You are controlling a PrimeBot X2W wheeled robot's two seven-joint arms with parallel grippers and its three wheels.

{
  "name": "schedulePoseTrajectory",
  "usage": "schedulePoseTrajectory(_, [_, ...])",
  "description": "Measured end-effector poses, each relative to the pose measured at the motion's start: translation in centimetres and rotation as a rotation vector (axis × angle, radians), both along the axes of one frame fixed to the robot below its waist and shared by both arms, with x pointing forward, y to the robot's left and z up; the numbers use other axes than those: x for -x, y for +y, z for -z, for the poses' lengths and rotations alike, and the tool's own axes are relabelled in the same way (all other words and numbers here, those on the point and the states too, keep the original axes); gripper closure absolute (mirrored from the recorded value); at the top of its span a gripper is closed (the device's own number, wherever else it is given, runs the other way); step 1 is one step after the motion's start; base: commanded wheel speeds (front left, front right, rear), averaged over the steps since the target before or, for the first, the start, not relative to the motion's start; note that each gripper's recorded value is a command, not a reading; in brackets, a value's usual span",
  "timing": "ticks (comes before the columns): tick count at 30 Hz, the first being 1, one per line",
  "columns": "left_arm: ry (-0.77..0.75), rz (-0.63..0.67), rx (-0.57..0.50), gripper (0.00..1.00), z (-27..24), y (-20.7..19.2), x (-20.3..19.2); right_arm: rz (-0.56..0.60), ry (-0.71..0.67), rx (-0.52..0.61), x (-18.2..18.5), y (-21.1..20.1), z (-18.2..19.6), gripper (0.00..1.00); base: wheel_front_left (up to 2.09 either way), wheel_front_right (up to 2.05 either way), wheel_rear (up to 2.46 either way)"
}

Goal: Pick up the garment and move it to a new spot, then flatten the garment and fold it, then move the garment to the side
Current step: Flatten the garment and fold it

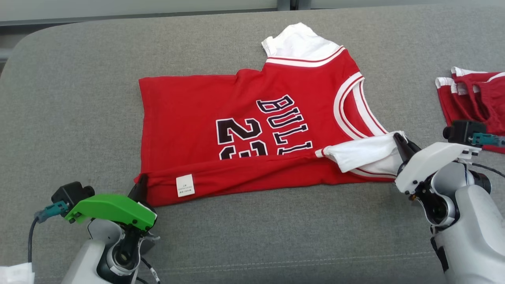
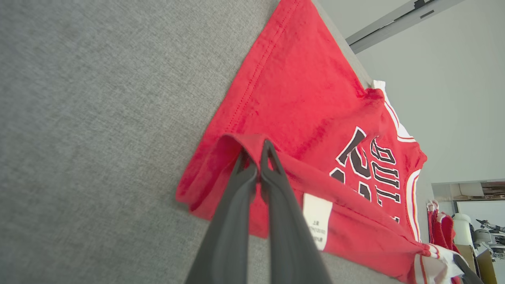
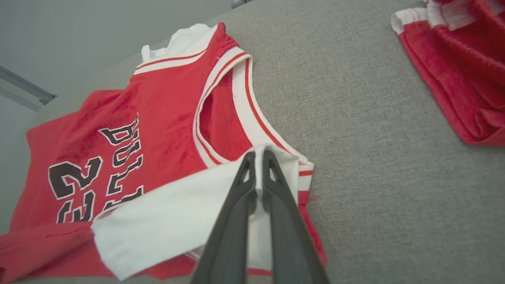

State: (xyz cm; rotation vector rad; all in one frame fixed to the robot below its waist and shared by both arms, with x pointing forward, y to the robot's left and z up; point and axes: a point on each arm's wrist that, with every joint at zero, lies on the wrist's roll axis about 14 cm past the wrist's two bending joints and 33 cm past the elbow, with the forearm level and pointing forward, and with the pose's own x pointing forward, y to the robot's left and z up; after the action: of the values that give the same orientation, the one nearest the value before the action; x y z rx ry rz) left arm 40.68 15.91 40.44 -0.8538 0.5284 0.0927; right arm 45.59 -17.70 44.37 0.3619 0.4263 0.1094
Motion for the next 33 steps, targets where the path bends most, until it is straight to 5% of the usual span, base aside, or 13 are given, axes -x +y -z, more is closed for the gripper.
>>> schedulePoseTrajectory(13, [0.026, 0.030, -0.049, 1.00, 1.3, -0.1, -3.2, -0.020, 0.089, 0.027, -3.4, 0.6, 2.8, 1.00, 0.00, 0.00, 0.00])
schedulePoseTrajectory(14, [0.031, 0.034, -0.054, 1.00, 1.5, -0.1, -3.3, -0.020, 0.090, 0.028, -3.5, 0.6, 2.9, 0.83, 0.00, 0.00, 0.00])
schedulePoseTrajectory(15, [0.033, 0.037, -0.064, 0.92, 1.6, 0.0, -3.4, -0.020, 0.093, 0.029, -3.6, 0.6, 3.0, 0.53, 0.00, 0.00, 0.00])
schedulePoseTrajectory(16, [0.033, 0.038, -0.069, 0.72, 1.6, 0.0, -3.6, -0.020, 0.092, 0.029, -3.7, 0.7, 3.1, 0.11, 0.00, 0.00, 0.00])
schedulePoseTrajectory(17, [0.027, 0.040, -0.072, 0.54, 1.5, 0.0, -3.8, -0.019, 0.085, 0.028, -3.9, 0.7, 2.9, 0.00, 0.00, 0.00, 0.00])
schedulePoseTrajectory(18, [0.015, 0.043, -0.082, 0.09, 1.3, 0.1, -4.0, -0.018, 0.073, 0.027, -4.1, 0.7, 2.7, 0.00, 0.00, 0.00, 0.00])
schedulePoseTrajectory(19, [0.003, 0.046, -0.093, 0.00, 1.0, 0.2, -4.3, -0.016, 0.059, 0.026, -4.4, 0.8, 2.3, 0.00, 0.00, 0.00, 0.00])
schedulePoseTrajectory(33, [-0.145, 0.065, -0.194, 0.00, -1.8, 1.0, -3.1, 0.044, -0.190, 0.006, -5.7, -1.1, -3.6, 0.00, 0.00, 0.00, 0.00])
